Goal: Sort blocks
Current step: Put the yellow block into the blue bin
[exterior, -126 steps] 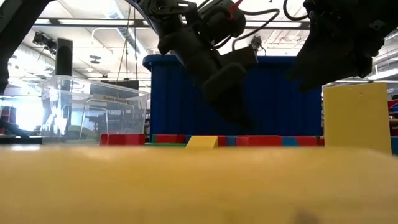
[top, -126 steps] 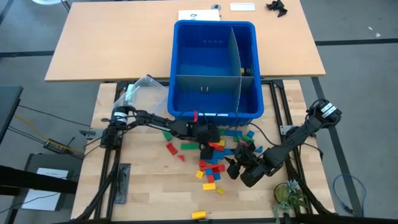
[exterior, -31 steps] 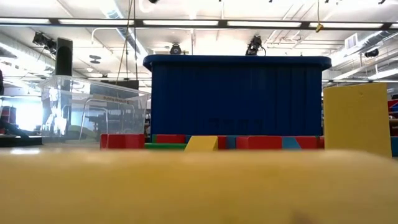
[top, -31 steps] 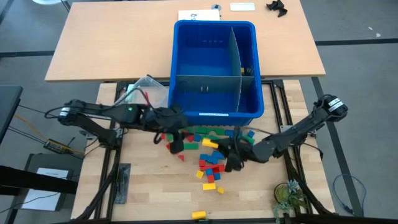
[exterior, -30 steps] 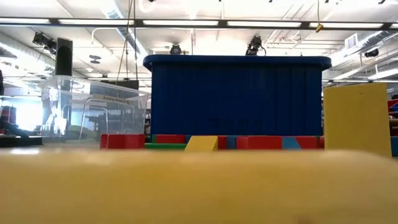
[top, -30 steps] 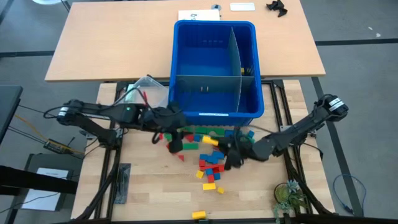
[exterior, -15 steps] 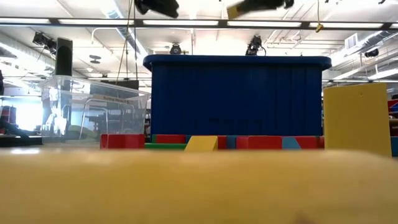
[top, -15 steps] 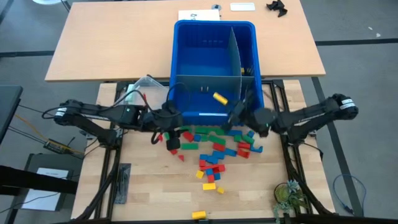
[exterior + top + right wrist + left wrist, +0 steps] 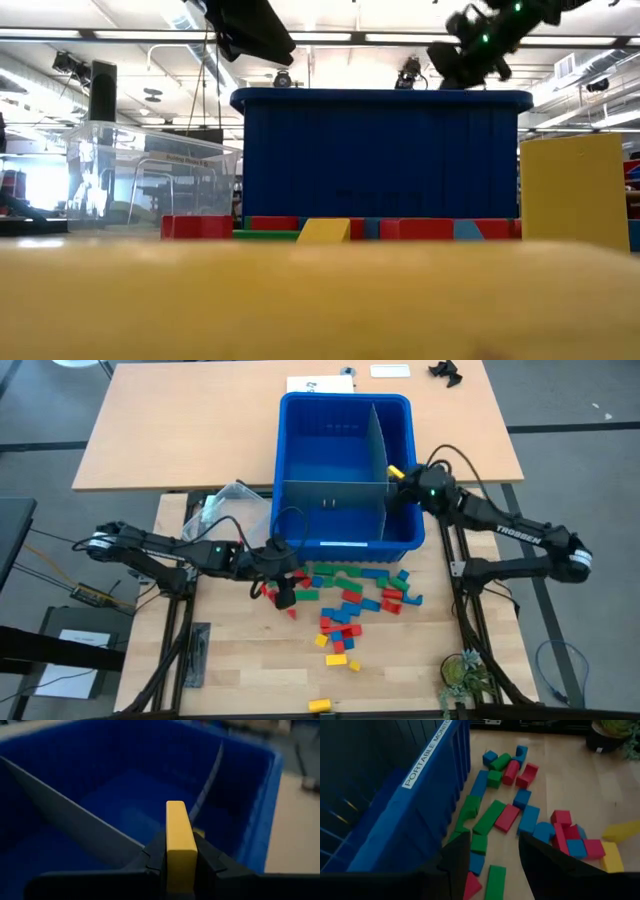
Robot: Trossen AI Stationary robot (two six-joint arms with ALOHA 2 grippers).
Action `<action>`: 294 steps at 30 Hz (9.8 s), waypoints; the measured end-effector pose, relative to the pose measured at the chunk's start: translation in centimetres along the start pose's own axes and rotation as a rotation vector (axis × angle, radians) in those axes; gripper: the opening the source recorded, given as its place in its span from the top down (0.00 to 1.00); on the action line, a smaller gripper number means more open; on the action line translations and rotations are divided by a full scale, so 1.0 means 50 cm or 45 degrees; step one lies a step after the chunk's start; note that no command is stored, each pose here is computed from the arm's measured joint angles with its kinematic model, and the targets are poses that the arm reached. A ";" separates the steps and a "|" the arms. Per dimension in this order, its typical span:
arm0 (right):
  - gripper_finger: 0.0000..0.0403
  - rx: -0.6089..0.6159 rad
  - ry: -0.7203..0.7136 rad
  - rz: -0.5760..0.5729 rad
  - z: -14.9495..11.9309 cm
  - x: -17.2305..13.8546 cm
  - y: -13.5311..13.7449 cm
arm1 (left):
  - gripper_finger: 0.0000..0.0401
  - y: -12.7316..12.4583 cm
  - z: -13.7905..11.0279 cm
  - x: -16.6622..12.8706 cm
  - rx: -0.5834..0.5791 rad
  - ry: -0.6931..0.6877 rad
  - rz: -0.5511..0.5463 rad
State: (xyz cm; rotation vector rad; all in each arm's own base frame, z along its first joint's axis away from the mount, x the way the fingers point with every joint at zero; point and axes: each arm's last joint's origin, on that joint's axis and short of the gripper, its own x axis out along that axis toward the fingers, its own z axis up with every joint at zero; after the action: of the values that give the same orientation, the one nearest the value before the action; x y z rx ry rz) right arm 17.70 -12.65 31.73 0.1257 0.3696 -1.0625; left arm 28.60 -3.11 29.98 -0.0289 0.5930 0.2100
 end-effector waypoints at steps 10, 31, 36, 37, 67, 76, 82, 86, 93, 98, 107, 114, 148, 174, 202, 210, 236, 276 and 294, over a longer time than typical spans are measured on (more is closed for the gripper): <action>0.83 0.160 0.038 -0.037 0.000 0.062 -0.050 | 0.56 -0.001 0.006 0.000 0.001 -0.038 -0.006; 0.36 -0.104 -0.127 0.728 0.010 -0.112 0.071 | 0.56 -0.033 -0.005 0.007 0.103 0.004 -0.158; 0.39 -0.205 -0.030 1.047 -0.026 -0.183 0.142 | 0.56 -0.055 -0.017 0.021 0.114 0.049 -0.202; 0.39 -0.228 -0.014 1.098 -0.034 -0.197 0.154 | 0.56 -0.060 -0.019 0.023 0.116 0.056 -0.207; 0.30 -0.862 0.158 1.633 -0.309 -0.314 0.464 | 0.56 -0.101 -0.033 0.031 0.000 0.056 -0.163; 0.36 -0.887 0.232 1.622 -0.364 -0.314 0.490 | 0.56 -0.101 -0.032 0.031 -0.010 0.052 -0.163; 0.40 -0.895 0.248 1.619 -0.367 -0.317 0.489 | 0.56 -0.101 -0.031 0.031 -0.013 0.043 -0.158; 0.41 -0.885 0.245 1.696 -0.376 -0.328 0.497 | 0.56 -0.102 -0.027 0.031 -0.020 0.018 -0.165; 0.41 -1.030 0.135 1.794 -0.425 -0.352 0.519 | 0.56 -0.103 -0.023 0.031 -0.026 -0.006 -0.166; 0.42 -1.180 -0.007 1.667 -0.456 -0.363 0.523 | 0.56 -0.105 -0.015 0.030 -0.052 -0.058 -0.180; 0.43 -1.153 0.078 1.477 -0.463 -0.358 0.509 | 0.56 -0.105 -0.011 0.030 -0.088 -0.077 -0.181; 0.43 -1.132 0.103 1.228 -0.430 -0.354 0.473 | 0.56 -0.105 -0.012 0.030 -0.088 -0.076 -0.181; 0.43 -0.919 0.185 1.474 -0.431 -0.367 0.498 | 0.56 -0.106 -0.012 0.033 -0.089 -0.083 -0.170; 0.94 -0.910 0.272 1.527 -0.461 -0.308 0.508 | 0.56 -0.124 -0.029 0.084 -0.114 -0.059 -0.161; 0.94 -0.287 -0.231 1.167 -0.100 -0.339 0.246 | 0.56 -0.117 -0.038 0.075 -0.025 0.017 -0.136; 0.94 -0.128 -0.397 0.655 -0.010 -0.265 0.147 | 0.56 -0.115 -0.037 0.074 0.015 0.010 -0.125; 0.91 -0.062 0.045 -0.100 0.025 0.087 -0.051 | 0.56 -0.115 -0.037 0.074 0.024 0.003 -0.102; 0.51 -0.166 0.209 1.079 -0.101 -0.271 0.131 | 0.56 -0.313 -0.128 0.213 0.404 0.362 -0.254; 0.52 -0.316 0.317 1.043 -0.164 -0.230 0.243 | 0.60 -0.275 -0.161 0.265 0.437 0.512 -0.284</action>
State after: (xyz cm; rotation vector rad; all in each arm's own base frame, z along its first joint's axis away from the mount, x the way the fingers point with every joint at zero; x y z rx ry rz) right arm 21.39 5.03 27.26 0.1678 0.6034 -0.1868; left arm 37.70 -14.78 15.44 0.1981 1.0130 -0.1209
